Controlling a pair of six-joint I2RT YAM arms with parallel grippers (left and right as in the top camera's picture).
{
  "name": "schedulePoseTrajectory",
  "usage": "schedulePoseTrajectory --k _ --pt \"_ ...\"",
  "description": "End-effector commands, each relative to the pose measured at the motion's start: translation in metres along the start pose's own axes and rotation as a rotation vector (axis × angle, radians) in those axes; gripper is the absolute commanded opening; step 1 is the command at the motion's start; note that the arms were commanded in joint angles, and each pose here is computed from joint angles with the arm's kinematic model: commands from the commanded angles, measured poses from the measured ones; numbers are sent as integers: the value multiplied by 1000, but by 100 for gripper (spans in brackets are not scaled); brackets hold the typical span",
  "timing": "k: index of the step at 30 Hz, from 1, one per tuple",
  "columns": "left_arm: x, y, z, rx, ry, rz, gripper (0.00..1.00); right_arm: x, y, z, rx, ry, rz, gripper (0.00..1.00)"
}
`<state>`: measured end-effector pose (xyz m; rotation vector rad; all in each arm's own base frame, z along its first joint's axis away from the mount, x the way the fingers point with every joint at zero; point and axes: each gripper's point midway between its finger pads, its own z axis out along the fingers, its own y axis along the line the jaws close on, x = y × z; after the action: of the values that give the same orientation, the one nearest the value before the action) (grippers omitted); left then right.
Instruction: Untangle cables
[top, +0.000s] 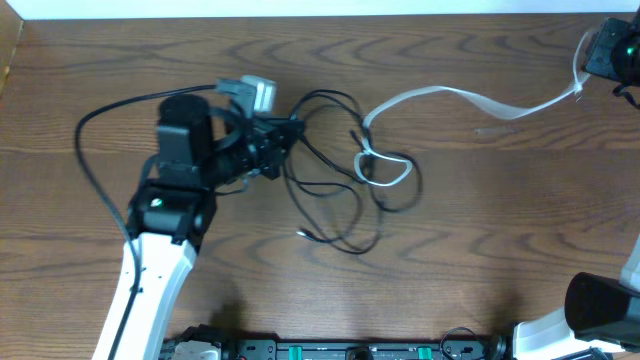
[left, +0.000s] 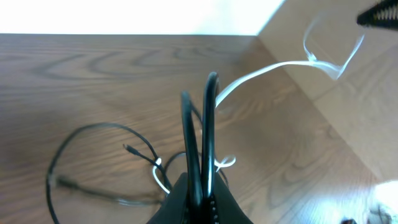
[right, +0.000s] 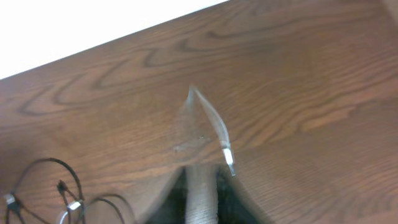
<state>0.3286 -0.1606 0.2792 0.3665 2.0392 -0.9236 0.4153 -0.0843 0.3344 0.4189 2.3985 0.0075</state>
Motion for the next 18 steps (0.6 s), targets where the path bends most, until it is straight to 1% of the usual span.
schedulePoseTrajectory --k 1,2,3,4,6,8,11,14,18 --pt "-2 -1 -9 2 -1 39 8 6 22 -8 -134 12 -51 48" --pt "0 -1 -9 4 7 46 8 9 37 -10 -221 20 -114 65" --pt "2 -1 -9 6 13 44 8 13 54 -13 -318 26 -182 84" --pt "3 -1 -8 6 17 41 7 19 69 -18 -412 30 -249 99" --pt "3 -2 -8 19 20 40 7 32 96 -30 -571 33 -378 99" --pt "3 -3 -8 20 20 40 7 44 111 -37 -651 42 -472 99" --pt "4 -3 -8 23 22 39 8 64 126 -41 -690 85 -563 99" --pt "4 -7 -8 46 23 41 8 85 144 -41 -733 141 -616 99" --pt "4 -12 -8 75 25 44 8 121 158 -24 -732 232 -721 99"
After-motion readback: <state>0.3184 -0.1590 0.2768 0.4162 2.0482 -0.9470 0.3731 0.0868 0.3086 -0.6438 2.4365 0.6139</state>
